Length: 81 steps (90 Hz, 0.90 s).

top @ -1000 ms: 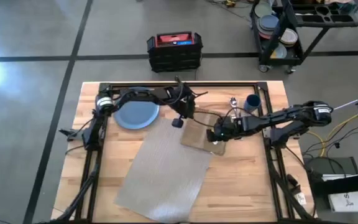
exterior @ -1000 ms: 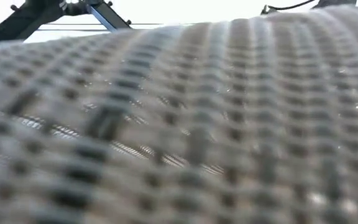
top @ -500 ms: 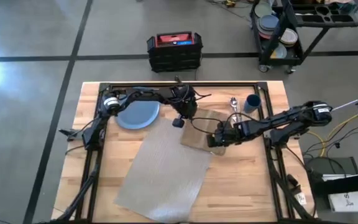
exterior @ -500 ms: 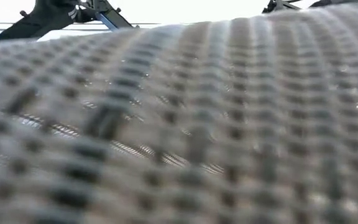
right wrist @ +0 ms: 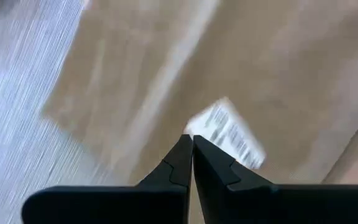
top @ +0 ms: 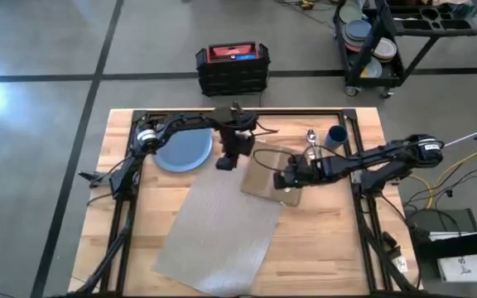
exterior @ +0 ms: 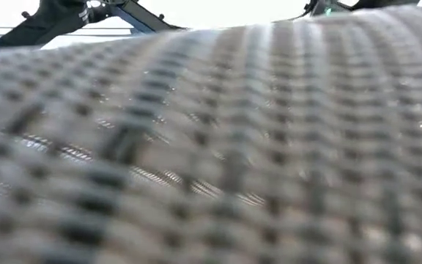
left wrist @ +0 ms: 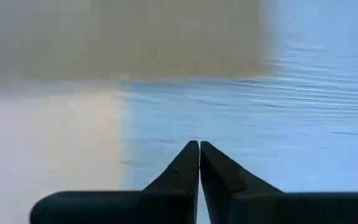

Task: Set table place
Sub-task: Fold the brown table napkin

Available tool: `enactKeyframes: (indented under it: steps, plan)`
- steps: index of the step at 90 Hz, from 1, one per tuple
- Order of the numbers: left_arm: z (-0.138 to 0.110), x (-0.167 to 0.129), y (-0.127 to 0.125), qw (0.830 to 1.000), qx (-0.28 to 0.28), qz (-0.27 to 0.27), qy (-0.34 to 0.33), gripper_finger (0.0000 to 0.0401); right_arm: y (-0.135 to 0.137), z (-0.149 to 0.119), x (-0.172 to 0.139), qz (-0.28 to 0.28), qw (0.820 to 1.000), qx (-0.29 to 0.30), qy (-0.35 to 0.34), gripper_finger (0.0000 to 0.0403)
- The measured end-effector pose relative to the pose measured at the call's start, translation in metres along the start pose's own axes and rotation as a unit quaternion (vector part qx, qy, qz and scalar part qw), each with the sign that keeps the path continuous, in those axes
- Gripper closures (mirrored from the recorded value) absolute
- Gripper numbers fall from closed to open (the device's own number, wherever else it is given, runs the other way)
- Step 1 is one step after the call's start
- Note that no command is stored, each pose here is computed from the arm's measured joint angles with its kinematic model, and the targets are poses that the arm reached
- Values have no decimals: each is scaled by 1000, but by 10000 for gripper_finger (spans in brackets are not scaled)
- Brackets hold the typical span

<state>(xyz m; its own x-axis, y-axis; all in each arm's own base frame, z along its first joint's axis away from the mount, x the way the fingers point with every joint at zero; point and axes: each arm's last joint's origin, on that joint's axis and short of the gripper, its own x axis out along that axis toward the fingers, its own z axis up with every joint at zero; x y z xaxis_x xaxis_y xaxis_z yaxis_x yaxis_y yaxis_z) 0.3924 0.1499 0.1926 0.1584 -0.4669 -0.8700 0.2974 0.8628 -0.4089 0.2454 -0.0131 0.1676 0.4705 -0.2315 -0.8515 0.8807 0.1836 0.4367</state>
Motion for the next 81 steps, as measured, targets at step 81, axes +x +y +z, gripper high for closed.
enactKeyframes:
  steps: [81]
  plan:
    - [-44, 103, -69, 993, -97, -72, -2, 401, -36, 77, 17, -70, 997, -11, -9, 403]
